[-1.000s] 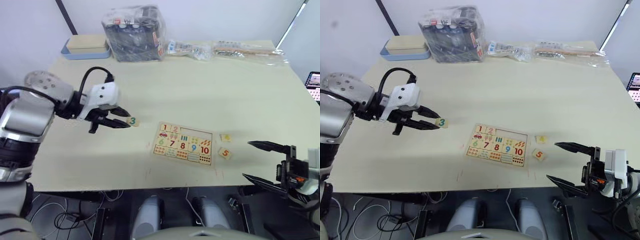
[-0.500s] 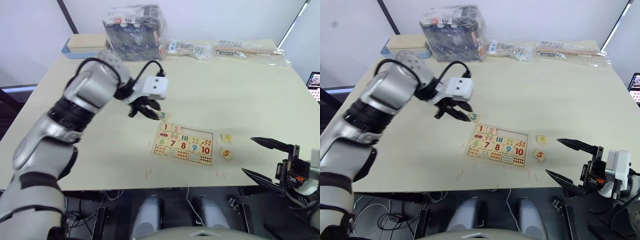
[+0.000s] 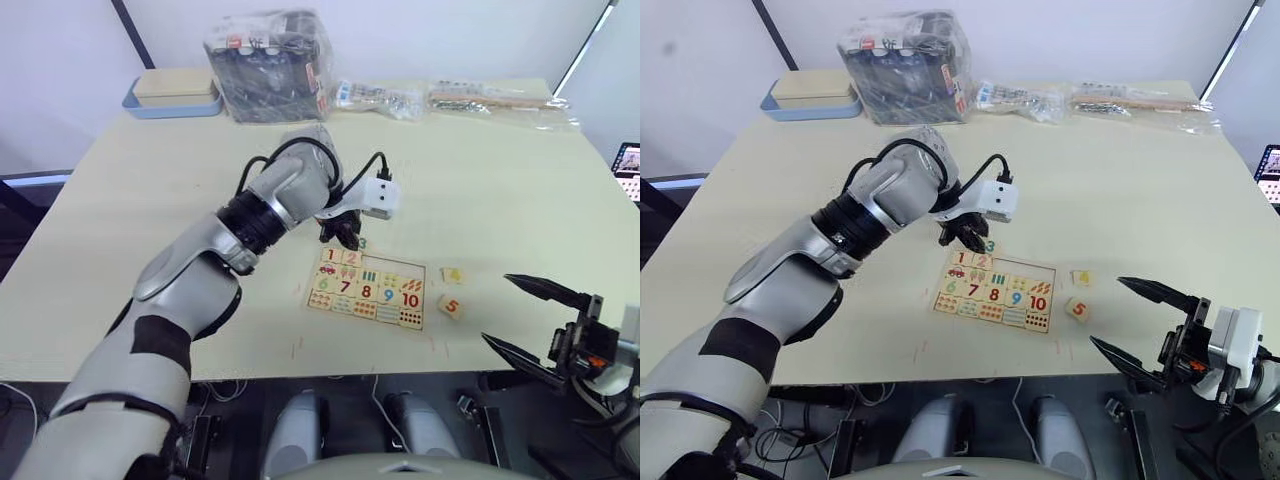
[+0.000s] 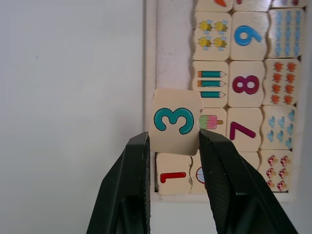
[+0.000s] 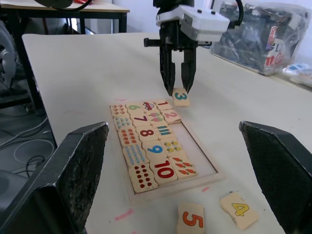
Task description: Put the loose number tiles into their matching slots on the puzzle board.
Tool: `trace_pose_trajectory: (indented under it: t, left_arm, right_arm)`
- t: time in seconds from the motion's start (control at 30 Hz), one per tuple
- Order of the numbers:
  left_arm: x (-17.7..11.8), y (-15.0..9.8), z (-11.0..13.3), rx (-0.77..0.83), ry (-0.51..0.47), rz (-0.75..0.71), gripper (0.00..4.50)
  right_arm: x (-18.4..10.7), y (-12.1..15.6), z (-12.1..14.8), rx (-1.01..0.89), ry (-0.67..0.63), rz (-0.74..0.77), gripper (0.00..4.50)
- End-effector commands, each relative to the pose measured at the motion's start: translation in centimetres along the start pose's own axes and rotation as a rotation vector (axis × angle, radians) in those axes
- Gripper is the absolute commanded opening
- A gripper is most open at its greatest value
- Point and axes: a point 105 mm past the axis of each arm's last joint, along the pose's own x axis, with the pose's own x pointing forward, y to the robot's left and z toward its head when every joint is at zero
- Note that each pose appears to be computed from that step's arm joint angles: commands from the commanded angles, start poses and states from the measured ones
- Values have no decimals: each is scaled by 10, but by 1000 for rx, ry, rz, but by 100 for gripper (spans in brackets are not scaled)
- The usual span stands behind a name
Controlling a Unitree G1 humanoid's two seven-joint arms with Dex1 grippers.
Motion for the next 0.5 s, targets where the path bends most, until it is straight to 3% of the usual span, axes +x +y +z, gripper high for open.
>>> trace_pose_trajectory:
  t: [0.03,0.5]
  left_arm:
    - [12,1,14,3,14,14,99]
    - [32,-6,16,-10,15,7,99]
  right_arm:
    - [4,3,3,-36,-21,-5,450]
    - [4,6,1,-36,-20,-19,450]
